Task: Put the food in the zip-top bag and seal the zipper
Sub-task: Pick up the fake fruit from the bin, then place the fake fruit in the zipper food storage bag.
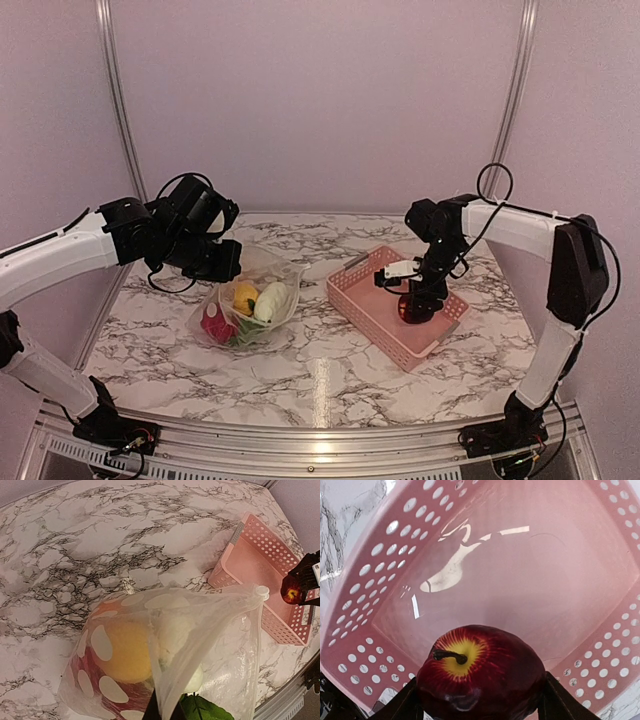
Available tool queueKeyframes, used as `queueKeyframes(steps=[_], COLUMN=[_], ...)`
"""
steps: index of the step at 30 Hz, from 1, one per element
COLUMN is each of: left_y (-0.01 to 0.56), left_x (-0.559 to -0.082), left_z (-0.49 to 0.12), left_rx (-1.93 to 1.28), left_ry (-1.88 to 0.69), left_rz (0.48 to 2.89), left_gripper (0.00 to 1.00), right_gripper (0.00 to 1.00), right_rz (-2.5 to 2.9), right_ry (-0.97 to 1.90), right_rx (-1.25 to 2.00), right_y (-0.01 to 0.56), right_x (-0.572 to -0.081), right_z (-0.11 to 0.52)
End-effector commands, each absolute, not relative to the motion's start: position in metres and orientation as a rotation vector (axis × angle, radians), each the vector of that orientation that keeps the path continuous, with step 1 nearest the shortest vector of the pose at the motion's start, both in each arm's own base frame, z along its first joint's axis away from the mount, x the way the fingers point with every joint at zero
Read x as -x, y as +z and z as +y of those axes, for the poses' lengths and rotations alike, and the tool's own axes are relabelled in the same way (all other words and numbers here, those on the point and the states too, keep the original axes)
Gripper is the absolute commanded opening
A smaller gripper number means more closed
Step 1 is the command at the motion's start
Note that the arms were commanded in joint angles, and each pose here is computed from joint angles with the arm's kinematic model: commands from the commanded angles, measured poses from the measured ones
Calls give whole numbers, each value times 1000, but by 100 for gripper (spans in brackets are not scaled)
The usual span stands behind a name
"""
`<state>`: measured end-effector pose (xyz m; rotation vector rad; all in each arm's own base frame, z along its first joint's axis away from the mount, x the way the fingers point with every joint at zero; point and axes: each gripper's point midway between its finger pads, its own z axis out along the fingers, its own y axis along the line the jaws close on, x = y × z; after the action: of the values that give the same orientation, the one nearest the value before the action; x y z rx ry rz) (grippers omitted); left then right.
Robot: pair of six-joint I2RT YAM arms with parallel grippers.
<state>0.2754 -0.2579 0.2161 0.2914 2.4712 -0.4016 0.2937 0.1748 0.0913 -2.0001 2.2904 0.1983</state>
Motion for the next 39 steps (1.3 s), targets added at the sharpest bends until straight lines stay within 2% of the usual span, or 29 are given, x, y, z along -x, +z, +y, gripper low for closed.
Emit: queueKeyframes(steps=[1,7,19,23,33,39], left_y=[220,221,221,219,218,221], left_x=[-275,-276,-277,-276,-274,-272], left_z=[-262,-264,-264,-263,-262,-265], left_rx=[-308,-306,-308,-306,-291,-286], left_ry=[-422,-426,-429,-433,-455,-493], left_rz=[2455,2452,2450,2449,2442,2435], left_gripper=[0,0,0,0,0,0], right_gripper=[57,57,57,57,57,58], right_rz=[2205,2033,1671,1568,1467,1464], right_ry=[343,429,678,765,880,754], right_rx=[1878,1837,1831,1729,1802,1794], right_y=[142,184,251,274,267,246], right_x=[-309,-312,-277,-274,-240,-251], right_z=[208,261,380,411,460,466])
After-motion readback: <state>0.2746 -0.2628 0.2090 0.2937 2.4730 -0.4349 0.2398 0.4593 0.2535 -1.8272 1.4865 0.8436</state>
